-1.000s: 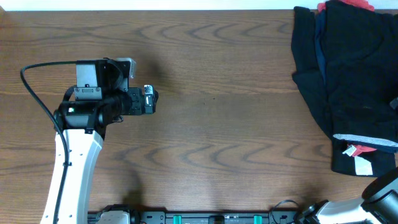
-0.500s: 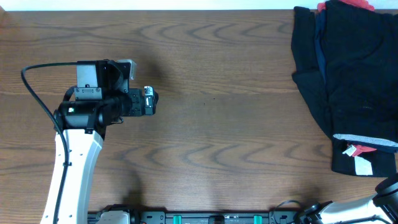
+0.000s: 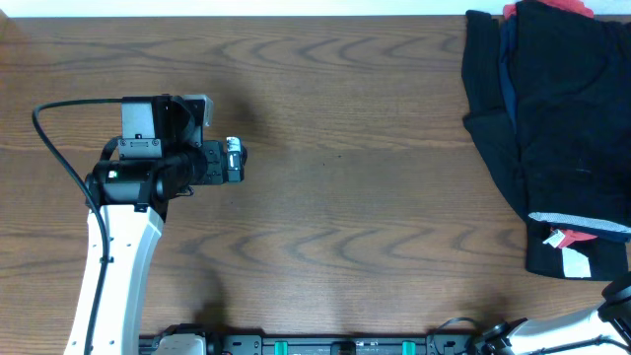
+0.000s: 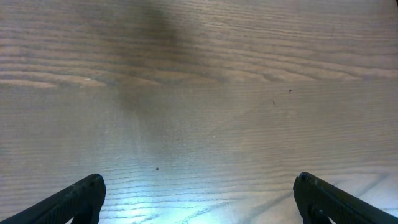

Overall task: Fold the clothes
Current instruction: 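Reach the right gripper into the clothes pile and grasp the black shorts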

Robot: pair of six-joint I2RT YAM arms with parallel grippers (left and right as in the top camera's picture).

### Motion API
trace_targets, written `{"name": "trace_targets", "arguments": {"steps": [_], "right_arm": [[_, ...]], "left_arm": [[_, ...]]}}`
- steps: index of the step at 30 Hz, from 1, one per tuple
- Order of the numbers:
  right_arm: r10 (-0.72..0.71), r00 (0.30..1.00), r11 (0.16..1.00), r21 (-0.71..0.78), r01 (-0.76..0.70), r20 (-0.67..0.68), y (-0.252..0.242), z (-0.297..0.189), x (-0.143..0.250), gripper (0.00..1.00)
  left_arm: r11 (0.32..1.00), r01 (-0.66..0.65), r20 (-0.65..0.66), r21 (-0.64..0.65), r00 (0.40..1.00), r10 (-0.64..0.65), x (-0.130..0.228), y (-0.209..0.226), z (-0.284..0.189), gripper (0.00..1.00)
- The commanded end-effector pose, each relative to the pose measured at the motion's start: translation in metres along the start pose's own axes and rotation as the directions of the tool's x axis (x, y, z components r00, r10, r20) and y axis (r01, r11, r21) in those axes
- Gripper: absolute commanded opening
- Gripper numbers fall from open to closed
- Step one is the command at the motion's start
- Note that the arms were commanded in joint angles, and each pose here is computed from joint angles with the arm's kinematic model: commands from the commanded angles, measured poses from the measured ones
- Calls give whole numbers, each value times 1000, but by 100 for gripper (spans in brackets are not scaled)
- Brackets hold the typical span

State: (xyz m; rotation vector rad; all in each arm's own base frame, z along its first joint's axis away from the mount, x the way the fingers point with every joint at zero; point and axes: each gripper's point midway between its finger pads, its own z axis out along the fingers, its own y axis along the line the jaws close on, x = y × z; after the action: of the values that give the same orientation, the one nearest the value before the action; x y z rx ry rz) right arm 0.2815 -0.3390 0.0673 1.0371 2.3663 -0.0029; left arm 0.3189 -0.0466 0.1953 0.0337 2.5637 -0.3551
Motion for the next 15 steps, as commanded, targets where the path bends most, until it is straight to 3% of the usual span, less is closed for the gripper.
{"name": "trace_targets", "arguments": {"steps": [1, 8, 15], "right_arm": [[33, 999, 999, -19, -33, 7, 2, 0, -2, 1], [90, 993, 968, -243, -68, 80, 48, -24, -32, 1], [-29, 965, 876, -459, 151, 262, 156, -114, -75, 1]], "left_arm": [[1000, -21, 3, -7, 1000, 21, -3, 0, -1, 98], [1000, -22, 13, -8, 1000, 22, -5, 0, -2, 96], [999, -41, 86, -7, 995, 41, -17, -5, -20, 96]]}}
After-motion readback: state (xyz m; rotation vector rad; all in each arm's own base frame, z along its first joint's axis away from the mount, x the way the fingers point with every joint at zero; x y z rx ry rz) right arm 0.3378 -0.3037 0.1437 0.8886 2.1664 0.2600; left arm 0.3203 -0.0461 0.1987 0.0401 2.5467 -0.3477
